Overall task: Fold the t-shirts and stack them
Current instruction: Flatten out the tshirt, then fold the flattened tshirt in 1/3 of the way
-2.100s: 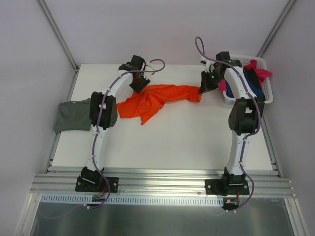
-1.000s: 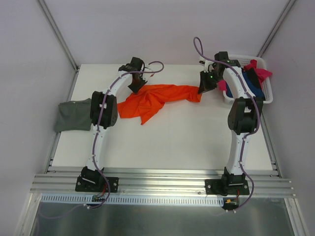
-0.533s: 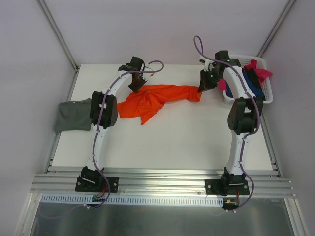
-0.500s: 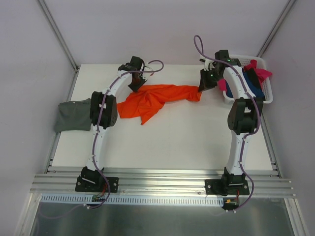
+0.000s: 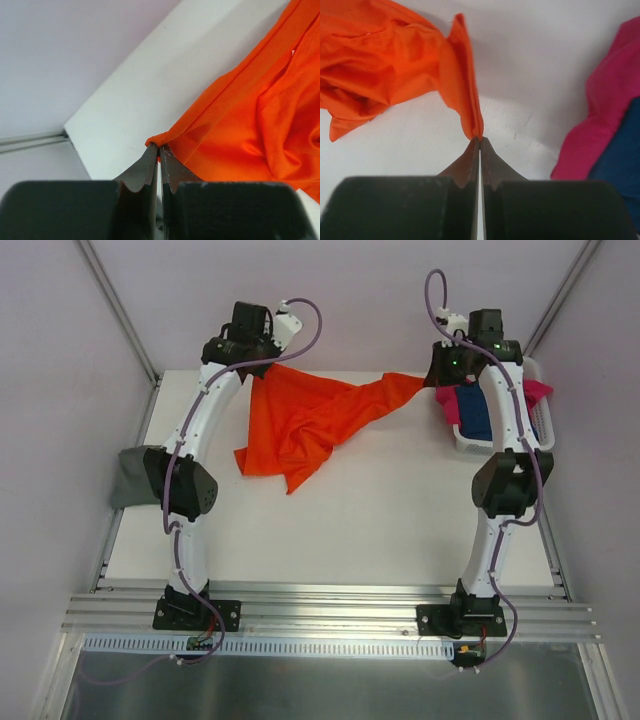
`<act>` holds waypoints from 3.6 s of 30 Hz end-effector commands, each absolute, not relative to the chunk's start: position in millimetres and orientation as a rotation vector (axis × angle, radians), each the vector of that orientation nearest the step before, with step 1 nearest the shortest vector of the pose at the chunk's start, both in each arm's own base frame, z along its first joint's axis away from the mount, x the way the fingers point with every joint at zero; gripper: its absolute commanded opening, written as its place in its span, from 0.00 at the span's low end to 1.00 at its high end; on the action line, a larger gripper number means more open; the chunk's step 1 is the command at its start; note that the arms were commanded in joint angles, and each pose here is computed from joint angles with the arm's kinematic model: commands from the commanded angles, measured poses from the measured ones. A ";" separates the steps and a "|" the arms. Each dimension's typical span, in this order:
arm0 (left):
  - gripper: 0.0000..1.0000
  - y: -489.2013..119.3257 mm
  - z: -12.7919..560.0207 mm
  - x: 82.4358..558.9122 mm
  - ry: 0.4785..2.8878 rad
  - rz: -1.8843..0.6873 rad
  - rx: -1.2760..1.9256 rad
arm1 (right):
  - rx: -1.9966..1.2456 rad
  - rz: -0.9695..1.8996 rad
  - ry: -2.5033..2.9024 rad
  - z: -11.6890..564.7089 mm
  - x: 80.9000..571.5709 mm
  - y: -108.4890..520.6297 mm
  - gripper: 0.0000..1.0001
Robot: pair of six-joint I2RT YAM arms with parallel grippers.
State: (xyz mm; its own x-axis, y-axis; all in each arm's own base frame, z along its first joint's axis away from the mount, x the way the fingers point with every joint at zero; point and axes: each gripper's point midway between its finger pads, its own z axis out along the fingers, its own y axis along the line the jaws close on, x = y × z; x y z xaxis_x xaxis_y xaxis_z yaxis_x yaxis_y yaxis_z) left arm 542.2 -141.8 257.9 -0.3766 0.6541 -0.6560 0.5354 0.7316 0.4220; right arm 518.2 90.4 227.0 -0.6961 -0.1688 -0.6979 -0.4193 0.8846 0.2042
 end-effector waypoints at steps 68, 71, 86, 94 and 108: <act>0.00 -84.7 321.0 401.5 1.966 0.086 0.913 | 0.001 0.378 1.839 420.4 436.4 4.0 0.01; 0.00 -89.7 283.0 428.5 2.045 0.043 0.941 | -0.033 0.401 1.908 390.8 474.0 14.3 0.01; 0.00 -45.1 191.3 535.2 2.248 0.106 0.823 | -0.127 0.439 2.123 245.3 589.3 65.2 0.01; 0.00 -40.0 175.3 556.7 2.263 0.110 0.799 | -0.168 0.430 2.147 217.4 603.9 80.2 0.01; 0.00 -50.3 169.3 533.9 2.287 0.028 0.817 | -0.330 0.372 1.937 274.7 618.0 104.6 0.01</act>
